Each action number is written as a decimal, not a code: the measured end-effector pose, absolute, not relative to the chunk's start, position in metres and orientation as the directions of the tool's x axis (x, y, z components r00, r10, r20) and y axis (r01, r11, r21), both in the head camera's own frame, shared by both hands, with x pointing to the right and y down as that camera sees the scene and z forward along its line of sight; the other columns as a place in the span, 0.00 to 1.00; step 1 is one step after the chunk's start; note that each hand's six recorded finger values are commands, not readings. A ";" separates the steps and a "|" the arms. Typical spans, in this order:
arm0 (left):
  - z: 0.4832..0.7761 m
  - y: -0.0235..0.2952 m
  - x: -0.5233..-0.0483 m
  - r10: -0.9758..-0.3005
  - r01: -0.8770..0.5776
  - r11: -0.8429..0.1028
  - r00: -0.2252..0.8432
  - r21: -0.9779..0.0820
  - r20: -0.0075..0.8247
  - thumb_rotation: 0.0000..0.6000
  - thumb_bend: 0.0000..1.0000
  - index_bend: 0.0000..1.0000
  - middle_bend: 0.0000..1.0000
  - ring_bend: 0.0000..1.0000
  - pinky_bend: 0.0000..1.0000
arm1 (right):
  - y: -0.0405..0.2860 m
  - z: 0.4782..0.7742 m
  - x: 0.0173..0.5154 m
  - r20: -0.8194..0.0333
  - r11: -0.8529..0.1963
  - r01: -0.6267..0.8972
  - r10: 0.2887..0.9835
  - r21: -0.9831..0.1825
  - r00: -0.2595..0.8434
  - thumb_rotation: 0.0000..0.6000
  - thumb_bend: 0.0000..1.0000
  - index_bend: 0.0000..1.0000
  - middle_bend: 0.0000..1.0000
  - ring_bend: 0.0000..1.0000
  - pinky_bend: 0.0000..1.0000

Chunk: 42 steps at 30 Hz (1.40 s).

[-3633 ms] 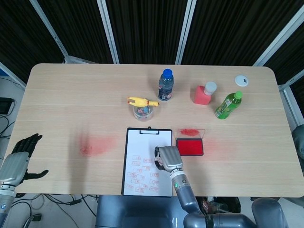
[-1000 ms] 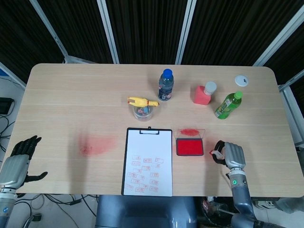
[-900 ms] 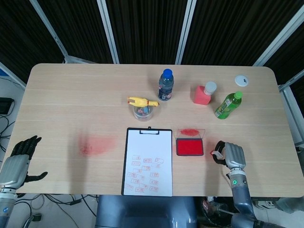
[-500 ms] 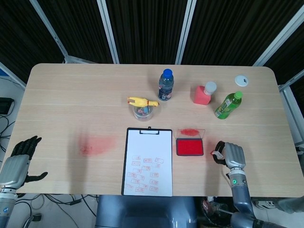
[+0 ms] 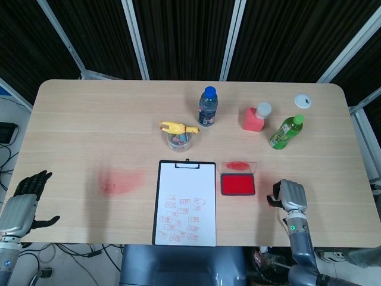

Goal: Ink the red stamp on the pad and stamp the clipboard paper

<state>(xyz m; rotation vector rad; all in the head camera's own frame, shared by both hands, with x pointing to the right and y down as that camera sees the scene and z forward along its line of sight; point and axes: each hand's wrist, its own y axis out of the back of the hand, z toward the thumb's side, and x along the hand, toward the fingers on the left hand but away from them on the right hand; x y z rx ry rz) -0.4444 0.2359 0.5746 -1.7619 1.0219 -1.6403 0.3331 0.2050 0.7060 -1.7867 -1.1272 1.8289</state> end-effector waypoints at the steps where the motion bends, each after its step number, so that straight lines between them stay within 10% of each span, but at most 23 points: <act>1: 0.575 0.236 -0.444 -0.806 -0.176 -0.580 -0.018 -0.796 0.592 1.00 0.06 0.00 0.00 0.00 0.00 | 0.205 0.706 0.333 -0.675 -0.625 0.278 0.723 -0.729 -0.147 1.00 0.36 0.88 0.64 0.70 0.88; 13: 0.574 0.236 -0.445 -0.807 -0.177 -0.578 -0.018 -0.797 0.590 1.00 0.06 0.00 0.00 0.00 0.00 | 0.204 0.706 0.329 -0.677 -0.629 0.273 0.722 -0.728 -0.142 1.00 0.36 0.81 0.60 0.68 0.88; 42: 0.574 0.236 -0.445 -0.809 -0.177 -0.577 -0.016 -0.798 0.588 1.00 0.06 0.00 0.00 0.00 0.00 | 0.202 0.684 0.315 -0.663 -0.631 0.239 0.745 -0.738 -0.080 1.00 0.11 0.13 0.12 0.61 0.85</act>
